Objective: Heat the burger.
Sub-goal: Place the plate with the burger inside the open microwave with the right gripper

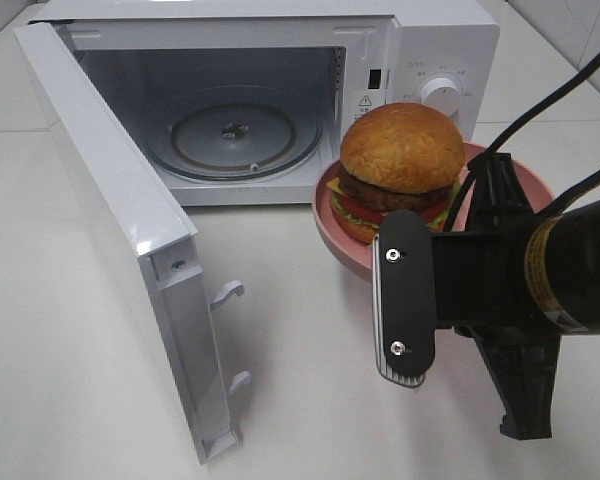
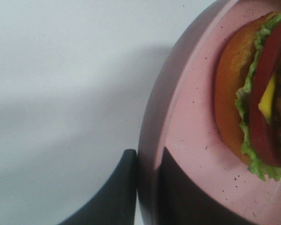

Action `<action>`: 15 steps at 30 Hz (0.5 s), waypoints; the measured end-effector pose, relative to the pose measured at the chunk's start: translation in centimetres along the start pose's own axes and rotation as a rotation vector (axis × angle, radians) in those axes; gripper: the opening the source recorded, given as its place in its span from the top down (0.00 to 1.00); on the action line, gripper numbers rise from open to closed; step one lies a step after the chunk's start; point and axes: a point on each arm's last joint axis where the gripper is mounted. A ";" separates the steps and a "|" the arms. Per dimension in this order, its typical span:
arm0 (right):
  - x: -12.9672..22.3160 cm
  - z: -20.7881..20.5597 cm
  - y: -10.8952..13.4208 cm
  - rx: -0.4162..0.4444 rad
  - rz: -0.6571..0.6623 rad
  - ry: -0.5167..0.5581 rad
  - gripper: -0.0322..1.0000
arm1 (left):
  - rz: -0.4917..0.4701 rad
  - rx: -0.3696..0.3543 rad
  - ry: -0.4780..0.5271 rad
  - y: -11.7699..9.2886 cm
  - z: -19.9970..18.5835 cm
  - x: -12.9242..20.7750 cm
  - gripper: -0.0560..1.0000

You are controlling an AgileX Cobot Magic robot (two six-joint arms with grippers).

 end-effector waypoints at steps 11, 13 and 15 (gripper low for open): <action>-0.8 0.0 -0.1 0.012 -0.138 -0.091 0.91 | 0.000 0.000 0.000 0.0 0.0 0.0 0.01; -1.0 -0.1 -0.1 0.015 -0.157 -0.109 0.91 | 0.000 0.000 0.000 0.0 0.0 0.0 0.01; -1.0 0.0 -0.2 0.016 -0.175 -0.133 0.91 | 0.000 0.000 0.000 0.0 0.0 0.0 0.01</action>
Point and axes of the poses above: a point on each arm's last joint axis where the gripper is mounted, z pointing out along that axis toward the gripper, y along the wrist's bending axis when the last joint is at zero, x = y × z, and after that the axes turned 5 degrees about z, right-handed
